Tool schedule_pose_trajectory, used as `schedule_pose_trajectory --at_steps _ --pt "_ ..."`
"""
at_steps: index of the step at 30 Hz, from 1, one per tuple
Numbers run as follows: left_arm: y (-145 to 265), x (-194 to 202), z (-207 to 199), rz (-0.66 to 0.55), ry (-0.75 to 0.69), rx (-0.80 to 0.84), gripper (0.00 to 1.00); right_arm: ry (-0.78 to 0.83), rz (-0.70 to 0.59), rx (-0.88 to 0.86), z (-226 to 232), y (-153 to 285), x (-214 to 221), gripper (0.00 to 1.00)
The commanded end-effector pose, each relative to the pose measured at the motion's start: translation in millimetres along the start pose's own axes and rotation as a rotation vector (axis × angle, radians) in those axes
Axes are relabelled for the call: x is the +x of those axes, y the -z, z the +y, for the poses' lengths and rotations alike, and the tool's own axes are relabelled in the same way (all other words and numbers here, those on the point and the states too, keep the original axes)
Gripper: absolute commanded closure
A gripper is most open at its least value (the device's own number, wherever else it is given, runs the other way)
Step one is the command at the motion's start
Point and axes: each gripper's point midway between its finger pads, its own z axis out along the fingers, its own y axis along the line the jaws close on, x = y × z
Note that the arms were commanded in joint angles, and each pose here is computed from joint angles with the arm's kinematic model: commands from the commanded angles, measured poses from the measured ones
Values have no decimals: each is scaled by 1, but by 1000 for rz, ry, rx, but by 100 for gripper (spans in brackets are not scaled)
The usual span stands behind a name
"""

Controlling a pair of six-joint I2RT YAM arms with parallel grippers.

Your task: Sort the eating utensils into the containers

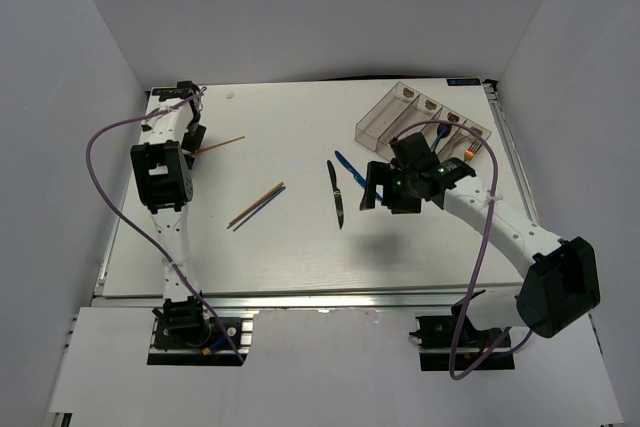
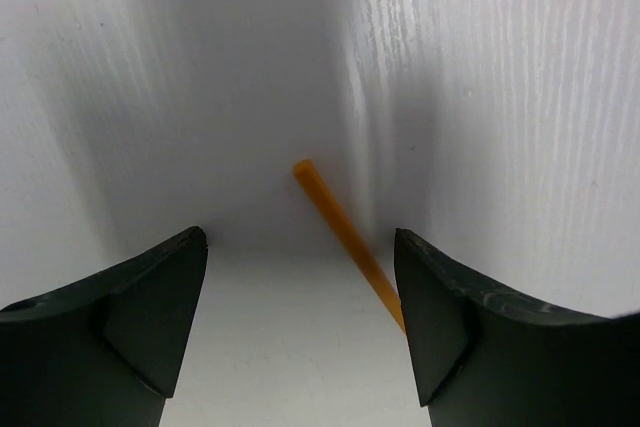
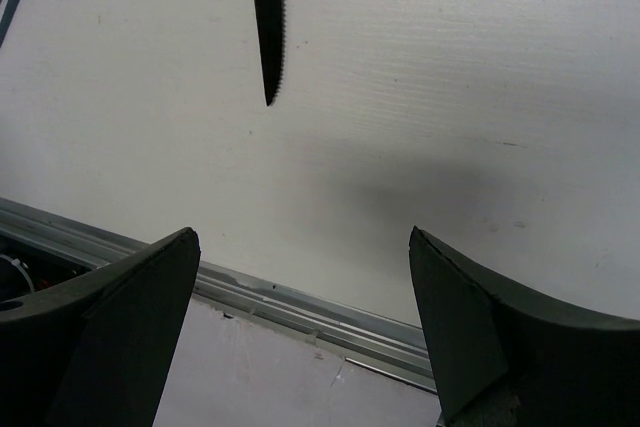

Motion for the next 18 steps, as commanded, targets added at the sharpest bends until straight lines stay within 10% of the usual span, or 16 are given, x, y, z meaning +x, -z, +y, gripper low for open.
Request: schedule_pose_trajectory --at_steps 1,12,18 --pt "3 1 5 3 12 -31 16 10 -32 -39 6 0 -4 11" --pt "-16 33 9 88 -57 -52 45 7 -45 -46 2 0 -4 11" --pt "-17 43 25 108 -105 -66 100 -3 -71 -67 0 8 -15 11"
